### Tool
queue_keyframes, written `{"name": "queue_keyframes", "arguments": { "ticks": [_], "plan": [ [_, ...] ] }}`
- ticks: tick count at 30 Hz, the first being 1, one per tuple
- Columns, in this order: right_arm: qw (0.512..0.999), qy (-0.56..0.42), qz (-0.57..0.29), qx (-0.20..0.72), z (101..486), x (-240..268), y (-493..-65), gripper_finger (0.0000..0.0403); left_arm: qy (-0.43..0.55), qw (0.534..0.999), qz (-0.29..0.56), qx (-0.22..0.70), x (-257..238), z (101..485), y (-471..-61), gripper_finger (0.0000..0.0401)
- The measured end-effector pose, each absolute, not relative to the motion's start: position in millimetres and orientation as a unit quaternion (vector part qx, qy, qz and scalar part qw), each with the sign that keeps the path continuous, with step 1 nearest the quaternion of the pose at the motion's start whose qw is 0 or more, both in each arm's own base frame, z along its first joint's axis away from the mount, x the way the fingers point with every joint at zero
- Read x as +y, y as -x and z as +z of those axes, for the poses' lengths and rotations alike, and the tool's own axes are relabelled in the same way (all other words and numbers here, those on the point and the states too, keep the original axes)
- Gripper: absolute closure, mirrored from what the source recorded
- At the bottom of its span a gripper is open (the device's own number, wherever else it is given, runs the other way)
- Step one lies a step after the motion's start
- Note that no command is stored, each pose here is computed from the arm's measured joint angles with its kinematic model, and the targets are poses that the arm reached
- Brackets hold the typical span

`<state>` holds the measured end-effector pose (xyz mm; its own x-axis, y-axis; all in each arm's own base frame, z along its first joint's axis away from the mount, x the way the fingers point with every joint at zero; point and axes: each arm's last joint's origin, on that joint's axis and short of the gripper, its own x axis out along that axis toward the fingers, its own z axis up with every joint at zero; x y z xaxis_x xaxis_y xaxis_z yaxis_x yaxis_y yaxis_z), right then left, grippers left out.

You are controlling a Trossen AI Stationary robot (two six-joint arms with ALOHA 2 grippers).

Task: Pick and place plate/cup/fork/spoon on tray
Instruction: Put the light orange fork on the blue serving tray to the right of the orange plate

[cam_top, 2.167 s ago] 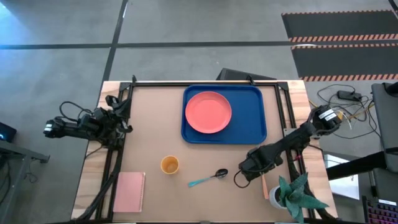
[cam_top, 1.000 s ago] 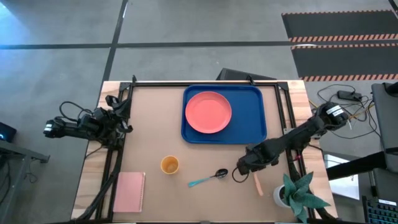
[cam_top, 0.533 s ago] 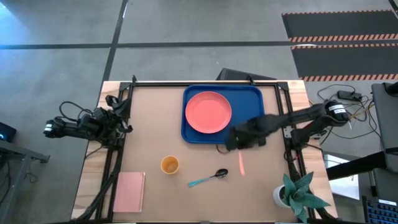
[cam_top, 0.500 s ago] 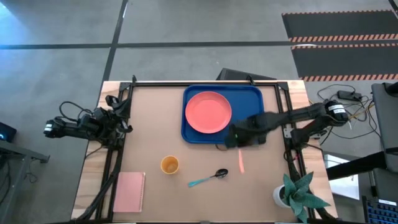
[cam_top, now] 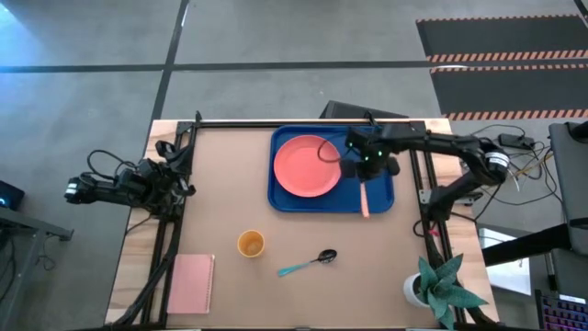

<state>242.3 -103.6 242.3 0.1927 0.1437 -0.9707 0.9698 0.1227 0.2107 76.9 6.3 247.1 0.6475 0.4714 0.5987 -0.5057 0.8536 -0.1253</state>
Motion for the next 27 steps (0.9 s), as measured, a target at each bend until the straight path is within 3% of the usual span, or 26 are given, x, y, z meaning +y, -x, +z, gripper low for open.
{"name": "queue_keyframes", "arguments": {
  "ticks": [13,27],
  "plan": [
    [0.513,-0.535,-0.386,0.55,198,-184,-224,0.039,-0.025,0.906,0.269,-0.325,6,248,-76,0.0401],
    [0.47,-0.533,-0.4,0.579,165,-204,-225,0.039,-0.026,0.906,0.269,-0.325,6,247,-76,0.0401]
  ]
}}
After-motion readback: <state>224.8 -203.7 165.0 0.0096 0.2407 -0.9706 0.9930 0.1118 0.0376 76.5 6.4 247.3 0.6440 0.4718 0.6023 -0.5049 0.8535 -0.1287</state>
